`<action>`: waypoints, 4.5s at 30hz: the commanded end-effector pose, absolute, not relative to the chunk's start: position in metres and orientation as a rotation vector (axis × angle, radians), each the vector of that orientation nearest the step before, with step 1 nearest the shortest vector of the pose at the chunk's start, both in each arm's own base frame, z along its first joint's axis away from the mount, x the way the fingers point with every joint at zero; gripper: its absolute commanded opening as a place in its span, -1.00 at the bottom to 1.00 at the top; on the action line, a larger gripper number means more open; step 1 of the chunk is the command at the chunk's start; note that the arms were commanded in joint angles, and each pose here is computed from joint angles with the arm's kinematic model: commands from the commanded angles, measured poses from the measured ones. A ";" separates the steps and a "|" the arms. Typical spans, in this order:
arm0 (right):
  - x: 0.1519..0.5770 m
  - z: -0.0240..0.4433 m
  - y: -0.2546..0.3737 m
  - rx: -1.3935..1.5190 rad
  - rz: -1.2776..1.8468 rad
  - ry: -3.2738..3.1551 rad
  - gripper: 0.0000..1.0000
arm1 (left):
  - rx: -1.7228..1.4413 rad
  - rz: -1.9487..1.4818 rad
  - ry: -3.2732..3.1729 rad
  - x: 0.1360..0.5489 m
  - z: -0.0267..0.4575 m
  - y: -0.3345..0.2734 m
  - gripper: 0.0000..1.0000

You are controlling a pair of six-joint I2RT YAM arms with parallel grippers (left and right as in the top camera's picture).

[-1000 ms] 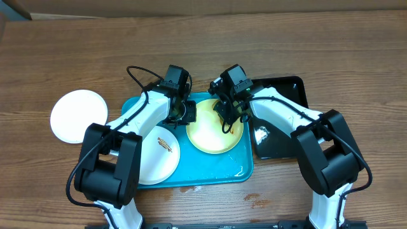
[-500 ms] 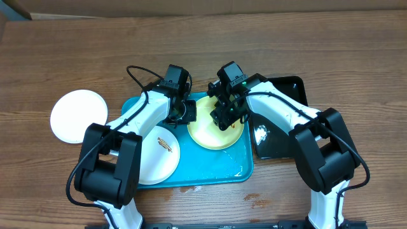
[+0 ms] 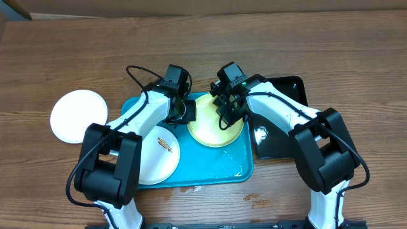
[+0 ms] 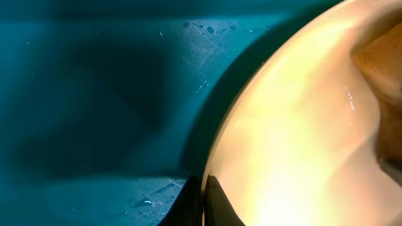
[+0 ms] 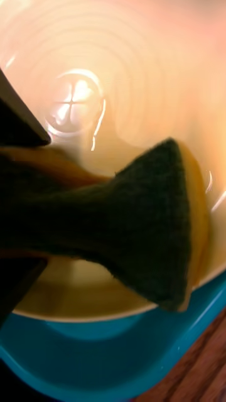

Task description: Clean dirty plates on tray and stack at the side

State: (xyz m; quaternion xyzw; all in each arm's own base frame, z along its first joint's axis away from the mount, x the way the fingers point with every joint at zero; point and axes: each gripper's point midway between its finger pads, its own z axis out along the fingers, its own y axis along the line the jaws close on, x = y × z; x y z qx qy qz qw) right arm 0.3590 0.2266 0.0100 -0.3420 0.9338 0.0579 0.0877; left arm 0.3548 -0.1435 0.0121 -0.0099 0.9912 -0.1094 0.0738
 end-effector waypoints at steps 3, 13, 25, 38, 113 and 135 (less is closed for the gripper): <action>0.360 0.001 0.221 -1.006 0.140 2.798 -0.17 | -0.078 -0.299 2.972 0.359 0.010 -0.139 -0.92; 0.359 0.001 0.221 -1.008 0.138 2.804 -0.38 | -0.079 -0.286 2.971 0.360 0.009 -0.137 -0.92; 0.344 0.001 0.230 -0.991 0.269 2.856 -0.67 | -0.080 -0.287 2.971 0.360 0.009 -0.137 -0.92; 0.353 0.024 0.255 -0.927 0.498 2.818 -0.93 | -0.080 -0.286 2.971 0.360 0.009 -0.137 -0.92; 0.333 0.010 0.245 -0.449 0.866 3.009 -0.92 | -0.080 -0.288 2.971 0.360 0.009 -0.137 -0.92; 0.340 0.007 0.248 -0.501 0.657 2.997 -0.92 | -0.088 -0.317 2.965 0.361 0.010 -0.141 -0.92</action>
